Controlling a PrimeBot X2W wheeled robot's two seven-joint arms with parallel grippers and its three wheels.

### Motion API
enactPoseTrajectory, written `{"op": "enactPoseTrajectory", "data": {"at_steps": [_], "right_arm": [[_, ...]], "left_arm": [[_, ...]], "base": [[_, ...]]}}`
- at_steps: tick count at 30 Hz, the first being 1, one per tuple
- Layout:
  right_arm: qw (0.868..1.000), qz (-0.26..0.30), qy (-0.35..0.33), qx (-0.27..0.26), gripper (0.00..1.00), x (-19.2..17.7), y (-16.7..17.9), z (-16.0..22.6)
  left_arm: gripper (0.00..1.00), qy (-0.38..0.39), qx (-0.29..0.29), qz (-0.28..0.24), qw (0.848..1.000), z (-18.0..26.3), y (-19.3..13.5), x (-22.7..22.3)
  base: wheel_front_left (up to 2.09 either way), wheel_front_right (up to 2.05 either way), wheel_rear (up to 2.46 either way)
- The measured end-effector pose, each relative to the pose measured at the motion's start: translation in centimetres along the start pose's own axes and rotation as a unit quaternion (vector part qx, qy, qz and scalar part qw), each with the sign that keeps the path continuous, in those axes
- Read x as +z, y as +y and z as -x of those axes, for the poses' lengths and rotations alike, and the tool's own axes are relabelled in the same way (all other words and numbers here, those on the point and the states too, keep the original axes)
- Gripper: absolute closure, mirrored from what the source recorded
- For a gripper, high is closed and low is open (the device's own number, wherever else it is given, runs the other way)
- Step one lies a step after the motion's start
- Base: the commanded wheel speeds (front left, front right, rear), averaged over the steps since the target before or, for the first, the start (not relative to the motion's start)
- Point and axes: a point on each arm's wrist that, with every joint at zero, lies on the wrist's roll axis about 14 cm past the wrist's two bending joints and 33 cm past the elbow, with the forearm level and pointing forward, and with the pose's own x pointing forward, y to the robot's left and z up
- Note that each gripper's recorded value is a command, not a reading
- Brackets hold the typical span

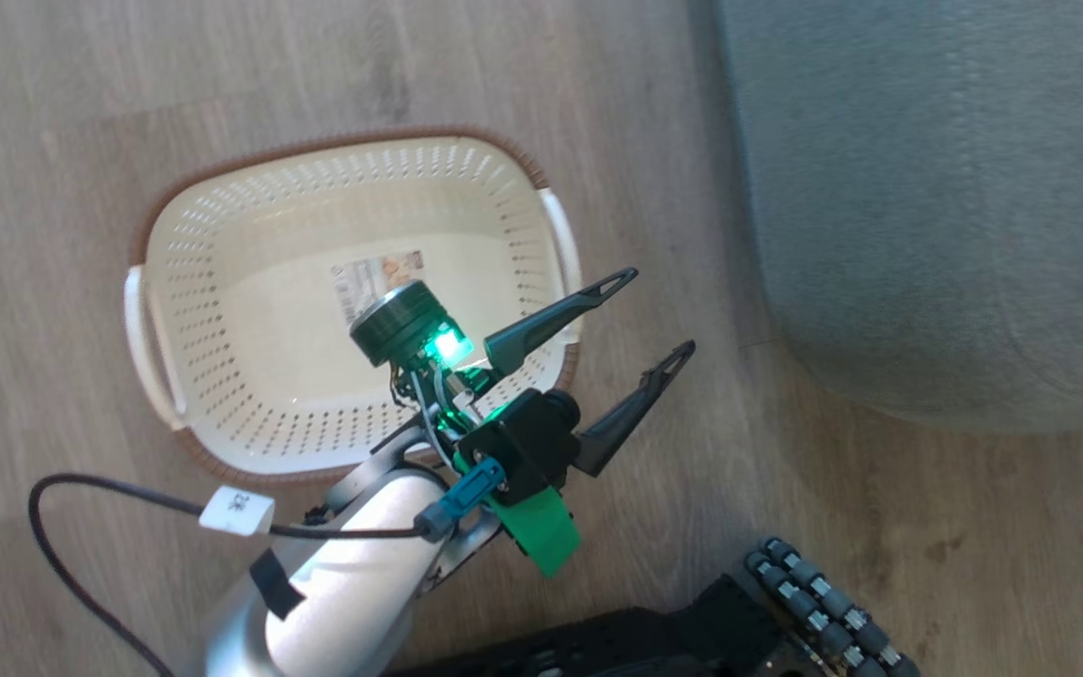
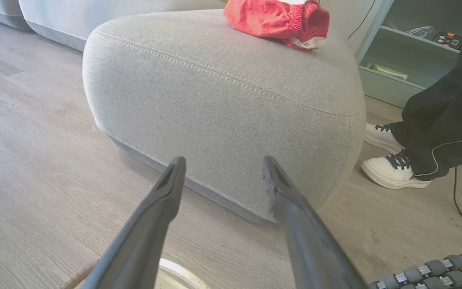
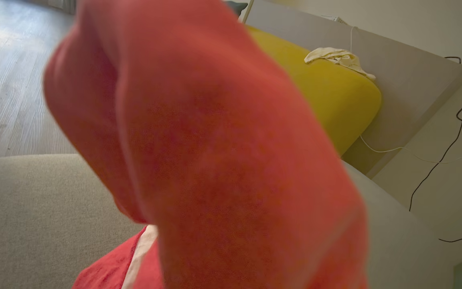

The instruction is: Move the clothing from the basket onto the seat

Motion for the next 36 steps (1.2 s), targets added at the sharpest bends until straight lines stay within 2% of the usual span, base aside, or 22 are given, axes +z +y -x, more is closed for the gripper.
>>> {"op": "enactPoseTrajectory", "data": {"at_steps": [6, 11, 20, 21, 22, 23, 33, 36], "right_arm": [[0.997, 0.033, 0.071, 0.019, 1.0, -5.2, 3.4, -0.8], [0.991, 0.037, 0.124, 0.036, 1.0, -9.1, 5.8, 0.1], [0.988, 0.038, 0.147, 0.032, 0.98, -10.3, 6.1, 0.3], [0.988, 0.038, 0.149, 0.032, 0.68, -10.3, 6.1, 0.4], [0.988, 0.037, 0.149, 0.033, 0.17, -10.3, 6.1, 0.5], [0.987, 0.032, 0.151, 0.031, 0.0, -10.3, 6.2, 0.7], [0.988, 0.011, 0.15, 0.031, 0.0, -8.1, 5.1, 2.0], [0.988, 0.008, 0.152, 0.038, 0.0, -7.3, 4.8, 2.8]], "left_arm": [[0.0, -0.001, 0.024, 0.001, 1.0, 0.3, 1.7, -0.3], [0.0, 0.001, 0.035, 0.002, 0.999, 0.5, 2.5, -0.5], [0.0, 0.0, 0.038, 0.004, 0.999, 0.5, 2.3, -0.3], [0.0, -0.002, 0.037, 0.003, 0.999, 0.5, 2.3, -0.2], [0.0, -0.003, 0.036, 0.002, 0.999, 0.4, 2.2, 0.0], [0.0, -0.004, 0.035, 0.001, 0.999, 0.4, 2.1, 0.2], [0.0, -0.029, 0.022, -0.029, 0.999, -0.2, 0.9, 3.4], [0.0, -0.044, 0.036, -0.043, 0.997, -0.2, 1.2, 5.1]], "base": [[0.0, 0.0, 0.0], [0.0, 0.0, 0.0], [0.0, 0.0, 0.0], [0.0, 0.0, 0.0], [0.0, 0.0, 0.0], [0.0, 0.0, 0.0], [0.0, 0.0, 0.0], [0.0, 0.0, 0.0]]}}
